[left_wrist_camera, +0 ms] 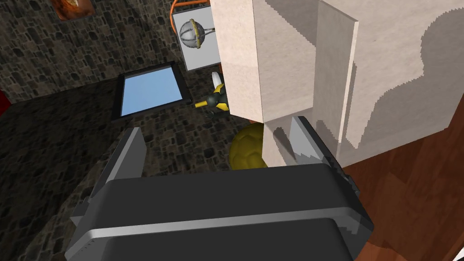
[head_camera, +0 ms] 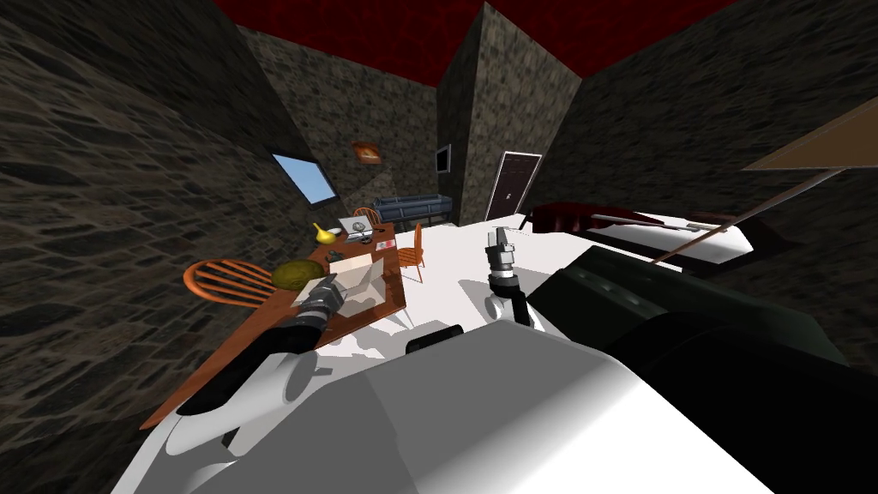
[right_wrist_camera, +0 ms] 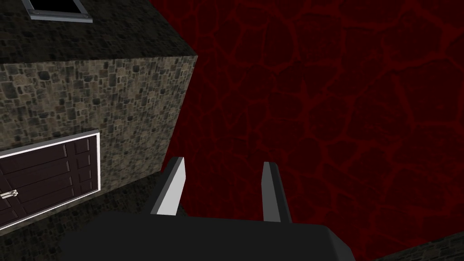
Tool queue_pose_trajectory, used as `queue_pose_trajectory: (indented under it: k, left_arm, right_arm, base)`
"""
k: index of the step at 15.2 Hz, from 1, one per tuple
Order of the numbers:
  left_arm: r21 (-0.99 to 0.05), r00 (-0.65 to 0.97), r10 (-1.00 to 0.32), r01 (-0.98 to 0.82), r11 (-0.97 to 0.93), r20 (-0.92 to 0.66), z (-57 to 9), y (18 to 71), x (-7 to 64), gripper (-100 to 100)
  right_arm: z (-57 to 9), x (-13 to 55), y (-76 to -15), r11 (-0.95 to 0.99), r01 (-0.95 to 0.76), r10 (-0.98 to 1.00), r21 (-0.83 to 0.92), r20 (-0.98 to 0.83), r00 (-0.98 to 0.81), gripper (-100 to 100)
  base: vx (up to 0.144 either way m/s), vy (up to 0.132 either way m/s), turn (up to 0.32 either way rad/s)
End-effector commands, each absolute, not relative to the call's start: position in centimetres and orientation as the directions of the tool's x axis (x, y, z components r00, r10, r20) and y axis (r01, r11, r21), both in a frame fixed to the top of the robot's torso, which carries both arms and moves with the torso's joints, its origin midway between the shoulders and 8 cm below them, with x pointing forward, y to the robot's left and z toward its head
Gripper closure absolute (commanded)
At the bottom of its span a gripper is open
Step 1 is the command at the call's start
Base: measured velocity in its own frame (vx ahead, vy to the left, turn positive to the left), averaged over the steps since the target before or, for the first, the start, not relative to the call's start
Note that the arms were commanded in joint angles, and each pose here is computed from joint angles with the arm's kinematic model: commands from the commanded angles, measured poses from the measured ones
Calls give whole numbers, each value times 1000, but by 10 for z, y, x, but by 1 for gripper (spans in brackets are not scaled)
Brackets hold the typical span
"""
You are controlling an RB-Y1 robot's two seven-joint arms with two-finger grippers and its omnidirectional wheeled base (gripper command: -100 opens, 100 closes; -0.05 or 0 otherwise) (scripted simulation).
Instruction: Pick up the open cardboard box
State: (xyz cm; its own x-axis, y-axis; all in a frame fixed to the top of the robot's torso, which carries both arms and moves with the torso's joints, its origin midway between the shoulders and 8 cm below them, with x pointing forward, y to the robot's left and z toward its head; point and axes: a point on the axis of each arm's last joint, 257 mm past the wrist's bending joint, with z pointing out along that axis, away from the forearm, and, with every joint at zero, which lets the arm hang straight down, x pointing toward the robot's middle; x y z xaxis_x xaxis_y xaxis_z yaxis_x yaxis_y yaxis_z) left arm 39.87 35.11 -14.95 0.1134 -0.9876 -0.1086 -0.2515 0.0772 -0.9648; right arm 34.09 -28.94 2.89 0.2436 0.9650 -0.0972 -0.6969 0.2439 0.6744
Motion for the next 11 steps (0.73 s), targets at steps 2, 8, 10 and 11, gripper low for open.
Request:
queue_pose_trajectory:
  k: [2, 8, 10, 11]
  left_arm:
    - [-953, 118, -988, -298, 56, -95, -158, 352, 395, -100]
    - [-923, 129, -989, -385, 22, -77, -177, 355, 386, -100]
    - [-913, 133, -989, -408, 8, -68, -181, 355, 383, -100]
    - [-908, 134, -989, -419, 7, -69, -184, 355, 382, -100]
  right_arm:
    - [29, 341, -289, 244, -697, 965, 674, -97, 244, 0]
    - [29, 341, -289, 244, -697, 965, 674, -97, 244, 0]
    - [29, 341, -289, 244, -697, 965, 674, -97, 244, 0]
    - [29, 341, -289, 244, -697, 965, 674, -97, 244, 0]
  base:
    - [11, 2, 16]
    - [20, 2, 19]
    - [21, -1, 12]
    - [26, 0, 22]
